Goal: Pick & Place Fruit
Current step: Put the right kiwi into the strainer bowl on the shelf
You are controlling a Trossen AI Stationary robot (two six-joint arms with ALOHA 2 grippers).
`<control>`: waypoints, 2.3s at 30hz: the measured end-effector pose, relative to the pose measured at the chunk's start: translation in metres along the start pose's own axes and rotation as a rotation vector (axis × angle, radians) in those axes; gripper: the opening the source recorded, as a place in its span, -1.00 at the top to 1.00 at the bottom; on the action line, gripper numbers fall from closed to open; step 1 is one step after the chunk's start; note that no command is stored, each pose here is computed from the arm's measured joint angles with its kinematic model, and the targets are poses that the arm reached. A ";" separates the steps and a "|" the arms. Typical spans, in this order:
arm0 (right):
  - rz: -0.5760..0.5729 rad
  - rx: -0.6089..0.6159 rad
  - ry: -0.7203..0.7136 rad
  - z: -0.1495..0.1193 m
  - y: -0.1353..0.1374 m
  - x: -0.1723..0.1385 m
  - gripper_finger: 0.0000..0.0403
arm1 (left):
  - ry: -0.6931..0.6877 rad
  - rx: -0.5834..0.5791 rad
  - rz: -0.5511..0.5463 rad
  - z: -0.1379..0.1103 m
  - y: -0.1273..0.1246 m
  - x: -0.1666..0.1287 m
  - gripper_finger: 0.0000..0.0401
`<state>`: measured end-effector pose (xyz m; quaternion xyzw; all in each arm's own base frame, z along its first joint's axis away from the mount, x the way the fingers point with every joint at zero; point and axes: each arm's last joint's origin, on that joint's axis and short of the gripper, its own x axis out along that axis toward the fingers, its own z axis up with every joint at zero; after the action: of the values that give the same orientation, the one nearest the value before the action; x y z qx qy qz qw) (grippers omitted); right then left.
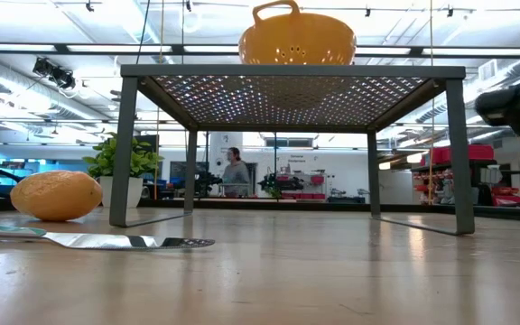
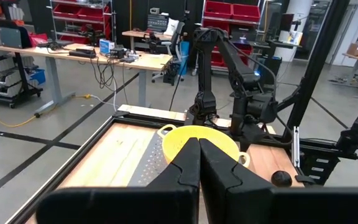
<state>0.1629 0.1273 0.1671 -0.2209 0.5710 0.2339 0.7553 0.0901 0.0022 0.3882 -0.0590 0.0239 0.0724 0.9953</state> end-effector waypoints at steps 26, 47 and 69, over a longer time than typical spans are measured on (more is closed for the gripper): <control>0.020 0.003 -0.063 -0.011 0.002 0.020 -0.54 | -0.001 -0.003 0.006 0.000 0.000 0.000 0.98; 0.023 0.022 -0.063 -0.011 0.002 0.020 -0.34 | -0.002 0.003 0.018 0.000 0.001 0.000 0.98; 0.057 0.034 -0.063 -0.011 0.003 0.020 -0.31 | -0.002 0.031 0.018 0.000 0.000 0.000 0.99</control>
<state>0.1575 0.1250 0.1446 -0.1840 0.5569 0.2524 0.7696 0.0901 0.0027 0.3882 -0.0431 0.0248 0.0808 0.9955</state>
